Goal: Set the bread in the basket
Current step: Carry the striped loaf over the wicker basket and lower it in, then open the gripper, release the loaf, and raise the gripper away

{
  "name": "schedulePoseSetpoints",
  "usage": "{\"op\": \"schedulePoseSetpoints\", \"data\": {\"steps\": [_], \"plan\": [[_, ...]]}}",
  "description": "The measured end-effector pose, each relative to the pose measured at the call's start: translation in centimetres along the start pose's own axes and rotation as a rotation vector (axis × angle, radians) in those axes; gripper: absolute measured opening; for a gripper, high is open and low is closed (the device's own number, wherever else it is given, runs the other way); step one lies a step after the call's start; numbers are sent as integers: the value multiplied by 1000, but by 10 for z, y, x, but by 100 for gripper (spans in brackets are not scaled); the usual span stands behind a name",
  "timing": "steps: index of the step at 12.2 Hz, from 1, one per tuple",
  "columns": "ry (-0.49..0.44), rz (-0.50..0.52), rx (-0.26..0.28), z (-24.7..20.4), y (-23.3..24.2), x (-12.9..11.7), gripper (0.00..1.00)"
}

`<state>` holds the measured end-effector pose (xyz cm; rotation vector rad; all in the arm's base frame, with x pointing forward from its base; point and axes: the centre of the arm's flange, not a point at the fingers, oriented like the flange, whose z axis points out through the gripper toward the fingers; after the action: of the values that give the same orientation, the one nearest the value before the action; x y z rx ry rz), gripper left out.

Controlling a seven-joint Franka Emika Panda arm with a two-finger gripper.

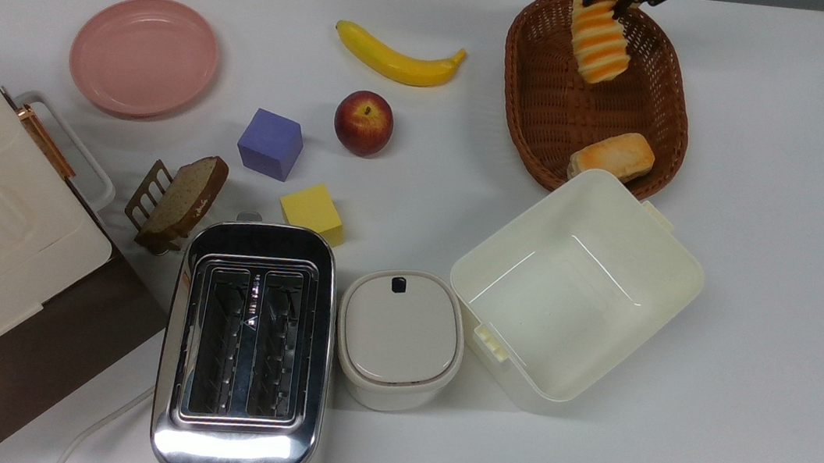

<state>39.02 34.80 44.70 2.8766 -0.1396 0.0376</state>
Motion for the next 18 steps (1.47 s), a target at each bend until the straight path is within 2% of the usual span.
{"op": "schedulePoseSetpoints", "data": {"steps": [1,3,4,7,10,13,16,18], "plan": [[-1,0,0,1,0,0,64],[-1,0,0,0,0,0,96],[0,0,1,0,0,1,100],[6,17,12,-6,5,9,100],[-2,7,16,-26,41,46,100],[-48,-46,2,-55,123,95,100],[-79,-43,26,-60,233,141,100],[-106,-26,61,-58,310,159,100]]}}
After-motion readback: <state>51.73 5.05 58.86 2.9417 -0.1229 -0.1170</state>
